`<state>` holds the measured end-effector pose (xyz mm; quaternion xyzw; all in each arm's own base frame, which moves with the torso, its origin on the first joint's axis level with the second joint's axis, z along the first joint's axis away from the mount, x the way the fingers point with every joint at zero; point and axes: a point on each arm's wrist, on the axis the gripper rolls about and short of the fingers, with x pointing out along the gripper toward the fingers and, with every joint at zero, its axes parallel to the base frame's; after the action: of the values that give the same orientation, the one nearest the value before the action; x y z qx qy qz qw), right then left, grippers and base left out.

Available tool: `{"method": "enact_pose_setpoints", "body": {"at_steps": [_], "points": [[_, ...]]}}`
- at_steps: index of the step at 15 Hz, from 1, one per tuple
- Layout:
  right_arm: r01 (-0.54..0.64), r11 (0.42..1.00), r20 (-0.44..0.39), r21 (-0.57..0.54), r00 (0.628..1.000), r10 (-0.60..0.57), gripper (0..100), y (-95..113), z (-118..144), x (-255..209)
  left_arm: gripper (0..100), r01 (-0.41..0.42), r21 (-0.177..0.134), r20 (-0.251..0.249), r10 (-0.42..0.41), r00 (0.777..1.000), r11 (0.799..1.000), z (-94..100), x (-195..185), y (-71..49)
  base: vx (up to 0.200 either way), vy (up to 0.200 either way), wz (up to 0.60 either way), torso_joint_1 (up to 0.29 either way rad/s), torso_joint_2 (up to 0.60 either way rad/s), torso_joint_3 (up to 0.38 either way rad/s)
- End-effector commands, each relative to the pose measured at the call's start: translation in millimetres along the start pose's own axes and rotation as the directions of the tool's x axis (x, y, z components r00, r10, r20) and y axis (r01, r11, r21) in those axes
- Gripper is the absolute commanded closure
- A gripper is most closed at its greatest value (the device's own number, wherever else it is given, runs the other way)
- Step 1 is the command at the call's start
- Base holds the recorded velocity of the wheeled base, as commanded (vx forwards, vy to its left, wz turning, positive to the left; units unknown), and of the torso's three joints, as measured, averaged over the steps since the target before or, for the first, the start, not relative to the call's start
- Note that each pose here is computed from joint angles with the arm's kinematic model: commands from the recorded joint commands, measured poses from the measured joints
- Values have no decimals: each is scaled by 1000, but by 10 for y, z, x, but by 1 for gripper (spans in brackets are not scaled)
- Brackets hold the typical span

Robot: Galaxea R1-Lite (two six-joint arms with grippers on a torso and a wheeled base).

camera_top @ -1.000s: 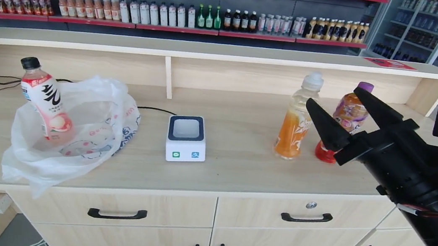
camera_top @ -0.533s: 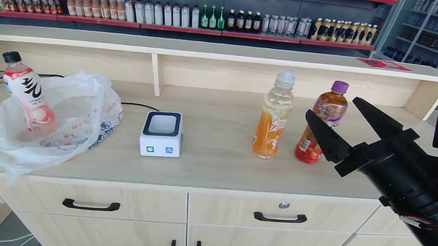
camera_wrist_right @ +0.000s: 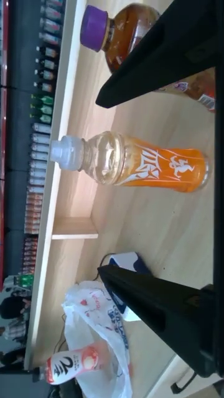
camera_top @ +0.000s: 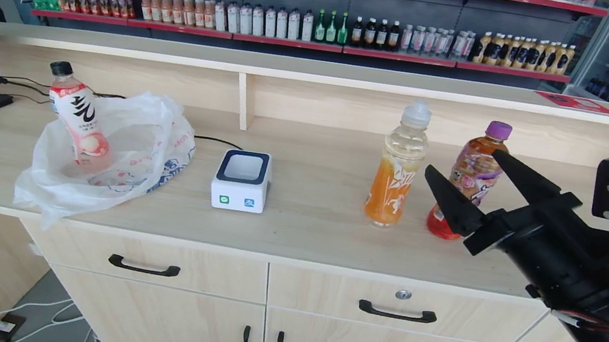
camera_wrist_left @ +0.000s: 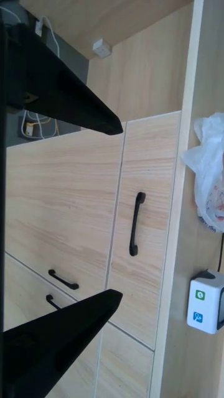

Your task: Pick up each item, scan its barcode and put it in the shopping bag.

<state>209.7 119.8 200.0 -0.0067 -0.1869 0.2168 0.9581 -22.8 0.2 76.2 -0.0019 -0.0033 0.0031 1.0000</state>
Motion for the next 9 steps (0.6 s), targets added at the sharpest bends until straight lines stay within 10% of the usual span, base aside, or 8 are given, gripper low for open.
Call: {"method": "enact_pose_setpoints", "body": {"at_steps": [1, 9], "points": [[25, 1000, -33, 15, 999, -24, 0, 97, -48, -38, 0, -2, -1, 0, 2, 1000, 1000, 1, 1, 0, 0, 0, 0, 0, 0, 0], [252, 964, -170, 81, 957, -236, 0, 647, -416, 203, 0, -1, 1, 1, 1, 1000, 1000, 1, 0, 0, 0, 0, 0, 0, 0, 0]]}}
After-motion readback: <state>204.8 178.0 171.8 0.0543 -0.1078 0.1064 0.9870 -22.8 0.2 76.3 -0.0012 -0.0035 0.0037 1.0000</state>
